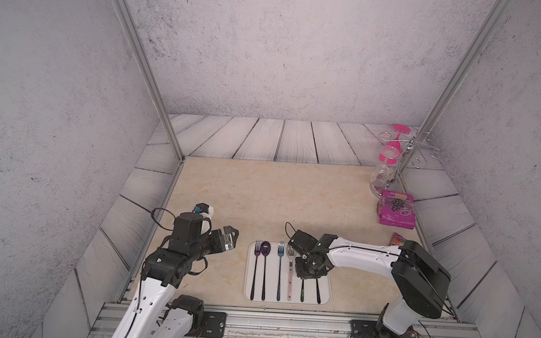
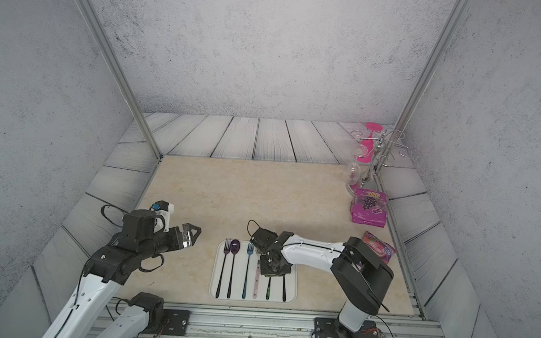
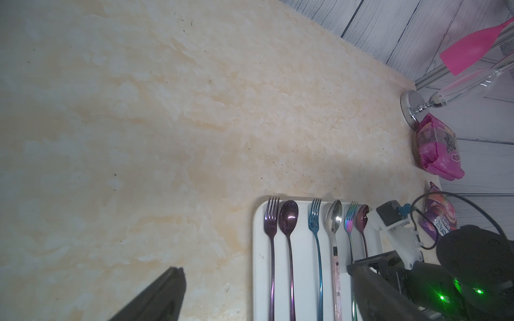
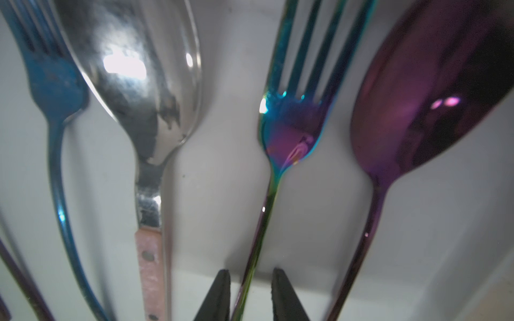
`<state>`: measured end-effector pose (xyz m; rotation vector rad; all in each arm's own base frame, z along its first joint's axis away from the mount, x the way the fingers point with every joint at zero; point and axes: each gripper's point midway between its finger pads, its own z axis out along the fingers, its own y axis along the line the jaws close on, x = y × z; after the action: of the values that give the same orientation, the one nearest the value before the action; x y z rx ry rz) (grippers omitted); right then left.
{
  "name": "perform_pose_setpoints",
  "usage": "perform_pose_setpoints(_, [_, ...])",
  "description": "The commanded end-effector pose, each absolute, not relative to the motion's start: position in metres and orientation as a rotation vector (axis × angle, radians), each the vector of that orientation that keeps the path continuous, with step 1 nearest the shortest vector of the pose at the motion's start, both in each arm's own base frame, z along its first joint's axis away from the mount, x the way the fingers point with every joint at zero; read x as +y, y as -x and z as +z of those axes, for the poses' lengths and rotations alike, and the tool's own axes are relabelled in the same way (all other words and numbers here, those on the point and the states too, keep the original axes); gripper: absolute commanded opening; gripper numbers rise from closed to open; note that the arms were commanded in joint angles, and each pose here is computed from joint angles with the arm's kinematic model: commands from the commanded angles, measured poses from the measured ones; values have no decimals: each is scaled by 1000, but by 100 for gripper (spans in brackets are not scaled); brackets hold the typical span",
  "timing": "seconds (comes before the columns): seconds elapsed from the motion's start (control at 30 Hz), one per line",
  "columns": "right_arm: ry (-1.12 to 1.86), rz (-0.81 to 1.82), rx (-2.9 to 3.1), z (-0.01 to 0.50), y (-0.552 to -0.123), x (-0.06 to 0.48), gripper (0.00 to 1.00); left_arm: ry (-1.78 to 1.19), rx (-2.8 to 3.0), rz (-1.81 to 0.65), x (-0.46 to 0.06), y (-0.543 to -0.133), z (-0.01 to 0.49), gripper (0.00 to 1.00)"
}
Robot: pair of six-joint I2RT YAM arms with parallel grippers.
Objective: Set the spoon and fork side by side
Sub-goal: Adjust the fork on the tray.
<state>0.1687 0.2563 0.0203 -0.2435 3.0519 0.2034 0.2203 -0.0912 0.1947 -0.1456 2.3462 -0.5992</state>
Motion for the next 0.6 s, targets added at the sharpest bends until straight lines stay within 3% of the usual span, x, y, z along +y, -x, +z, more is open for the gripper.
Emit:
perform_pose_setpoints(0.0, [222,174,3071,15,-165,252,25,127,2346,-608,-94,-220,195,99])
perform_pose_setpoints(0.57, [183,128,3070,14,-161,239,14,129,2345,-606,-93,-220,196,100])
